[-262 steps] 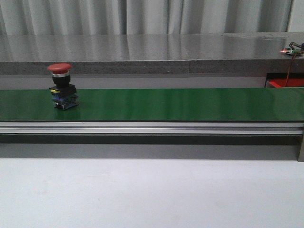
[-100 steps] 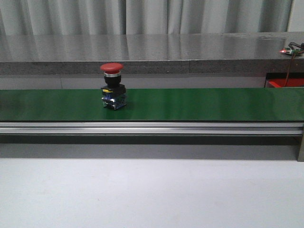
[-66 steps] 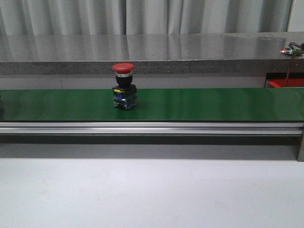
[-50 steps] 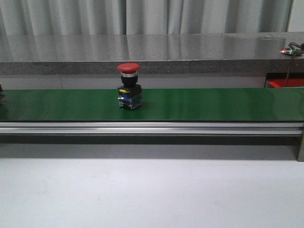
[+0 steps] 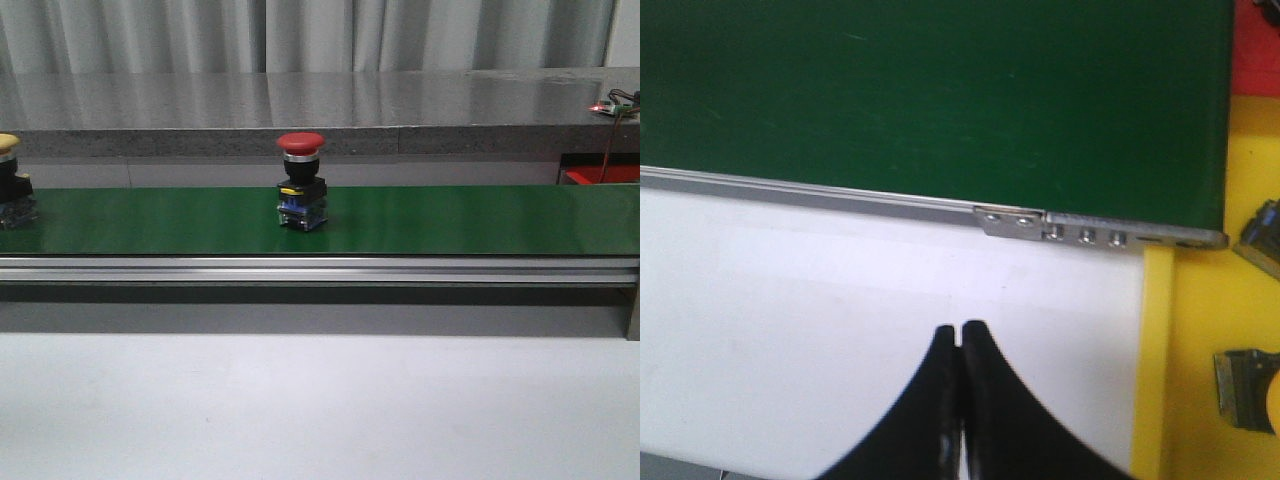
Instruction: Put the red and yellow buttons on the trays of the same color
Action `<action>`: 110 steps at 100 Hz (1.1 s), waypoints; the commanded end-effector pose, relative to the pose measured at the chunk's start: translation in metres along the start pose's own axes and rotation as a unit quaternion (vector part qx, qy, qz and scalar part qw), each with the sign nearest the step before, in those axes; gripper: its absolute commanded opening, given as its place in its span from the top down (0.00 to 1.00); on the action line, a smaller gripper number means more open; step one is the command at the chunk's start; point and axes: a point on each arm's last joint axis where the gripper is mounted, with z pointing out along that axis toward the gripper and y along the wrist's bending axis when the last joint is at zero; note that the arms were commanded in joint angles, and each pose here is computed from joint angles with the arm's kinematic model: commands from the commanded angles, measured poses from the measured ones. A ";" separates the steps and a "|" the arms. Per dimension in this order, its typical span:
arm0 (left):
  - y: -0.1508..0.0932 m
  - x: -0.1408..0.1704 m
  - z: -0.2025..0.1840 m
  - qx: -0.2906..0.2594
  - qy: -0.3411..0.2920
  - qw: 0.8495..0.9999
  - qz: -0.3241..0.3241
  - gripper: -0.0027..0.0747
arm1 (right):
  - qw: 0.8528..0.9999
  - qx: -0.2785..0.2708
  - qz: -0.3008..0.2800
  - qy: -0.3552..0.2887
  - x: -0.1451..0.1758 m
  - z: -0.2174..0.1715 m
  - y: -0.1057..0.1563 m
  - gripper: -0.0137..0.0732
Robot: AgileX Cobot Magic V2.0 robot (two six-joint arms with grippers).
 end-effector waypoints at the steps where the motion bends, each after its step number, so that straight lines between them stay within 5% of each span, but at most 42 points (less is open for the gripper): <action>1: -0.008 -0.007 -0.015 0.014 -0.051 0.999 0.002 0.99 | 0.998 -0.014 -0.021 -0.054 -0.018 -0.015 0.009 0.93; 51: -0.017 -0.001 -0.011 0.029 -0.043 0.999 0.014 0.99 | 0.988 -0.099 -0.113 -0.035 -0.093 -0.011 0.069 0.89; 60: -0.017 -0.001 -0.011 0.029 -0.043 0.999 0.014 0.99 | 0.986 -0.109 -0.128 -0.017 -0.105 0.001 0.079 0.75; 82: -0.017 -0.001 -0.011 0.029 -0.043 0.999 0.014 0.99 | 0.981 -0.125 -0.149 0.006 -0.131 0.036 0.100 0.20; 110: -0.017 -0.002 -0.011 0.029 -0.049 0.998 0.014 0.99 | 0.970 -0.152 -0.187 0.040 -0.149 0.063 0.135 0.17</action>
